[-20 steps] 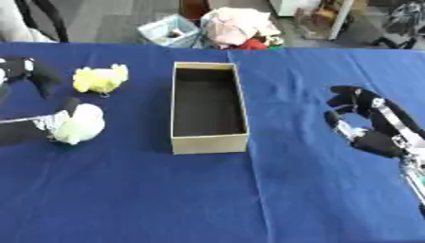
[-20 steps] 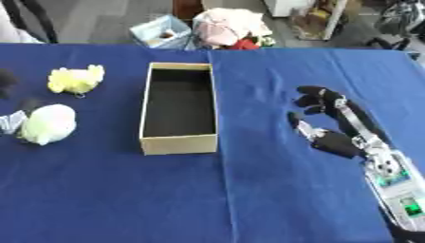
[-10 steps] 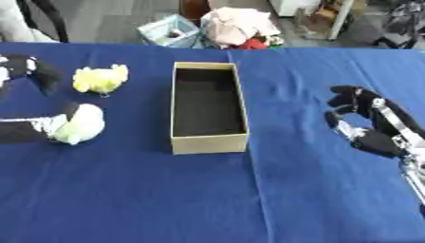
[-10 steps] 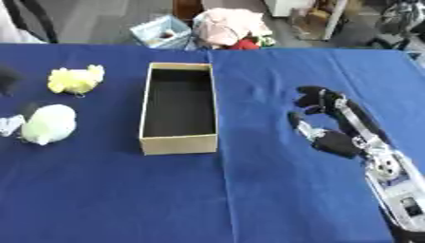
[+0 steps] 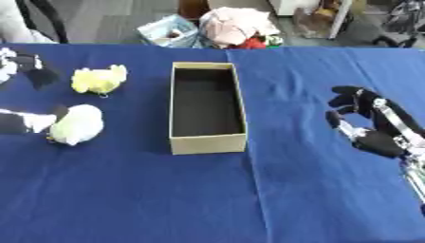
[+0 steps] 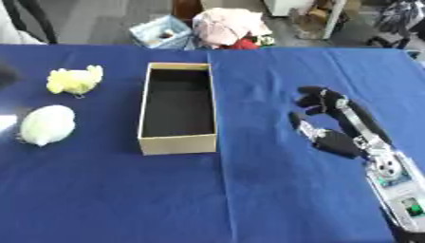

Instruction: Pick up objects on the table and place them in the box.

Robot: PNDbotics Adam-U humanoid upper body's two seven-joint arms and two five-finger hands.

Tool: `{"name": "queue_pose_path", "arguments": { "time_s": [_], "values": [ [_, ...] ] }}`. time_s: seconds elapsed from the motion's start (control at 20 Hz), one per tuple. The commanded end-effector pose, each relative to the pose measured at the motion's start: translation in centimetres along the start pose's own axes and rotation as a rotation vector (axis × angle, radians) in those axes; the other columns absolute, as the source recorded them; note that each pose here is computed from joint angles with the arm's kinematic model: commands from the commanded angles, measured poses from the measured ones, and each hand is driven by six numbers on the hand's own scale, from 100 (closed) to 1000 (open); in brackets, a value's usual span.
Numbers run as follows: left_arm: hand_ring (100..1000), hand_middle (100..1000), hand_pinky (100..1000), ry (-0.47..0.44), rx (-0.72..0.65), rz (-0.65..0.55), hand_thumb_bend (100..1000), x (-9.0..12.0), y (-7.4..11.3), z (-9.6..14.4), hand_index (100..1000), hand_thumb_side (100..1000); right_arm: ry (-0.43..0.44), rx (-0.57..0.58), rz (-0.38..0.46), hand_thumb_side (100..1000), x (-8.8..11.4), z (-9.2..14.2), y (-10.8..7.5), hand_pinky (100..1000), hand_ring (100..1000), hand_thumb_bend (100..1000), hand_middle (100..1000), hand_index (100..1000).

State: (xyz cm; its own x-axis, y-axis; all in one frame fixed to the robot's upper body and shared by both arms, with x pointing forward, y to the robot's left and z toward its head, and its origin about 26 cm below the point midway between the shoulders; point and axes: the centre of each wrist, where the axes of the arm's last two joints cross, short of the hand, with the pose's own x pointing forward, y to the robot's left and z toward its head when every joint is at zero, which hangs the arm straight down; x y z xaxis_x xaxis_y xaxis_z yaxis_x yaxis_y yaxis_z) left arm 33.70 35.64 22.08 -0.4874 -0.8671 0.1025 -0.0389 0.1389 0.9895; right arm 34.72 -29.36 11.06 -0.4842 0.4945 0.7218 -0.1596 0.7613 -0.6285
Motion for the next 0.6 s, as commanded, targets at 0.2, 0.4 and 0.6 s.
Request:
{"name": "queue_pose_path", "arguments": {
  "time_s": [0.2,0.4,0.6],
  "values": [
    [537,543,660,0.031,-0.118,-0.072,413,-1.3,0.8,-0.8,715,100,-0.016,-0.003,0.035,502,0.5,0.0,-1.3,732,770,277,663,868],
    [555,572,675,0.029,-0.211,-0.085,419,-2.0,0.3,-1.6,737,100,-0.016,-0.002,0.034,503,0.5,0.0,-1.3,732,770,276,663,868],
    [570,586,683,0.033,-0.276,-0.099,445,-2.6,-0.2,-2.2,746,100,-0.017,-0.001,0.033,503,0.5,0.0,-1.2,731,770,273,663,868]
  ]
}}
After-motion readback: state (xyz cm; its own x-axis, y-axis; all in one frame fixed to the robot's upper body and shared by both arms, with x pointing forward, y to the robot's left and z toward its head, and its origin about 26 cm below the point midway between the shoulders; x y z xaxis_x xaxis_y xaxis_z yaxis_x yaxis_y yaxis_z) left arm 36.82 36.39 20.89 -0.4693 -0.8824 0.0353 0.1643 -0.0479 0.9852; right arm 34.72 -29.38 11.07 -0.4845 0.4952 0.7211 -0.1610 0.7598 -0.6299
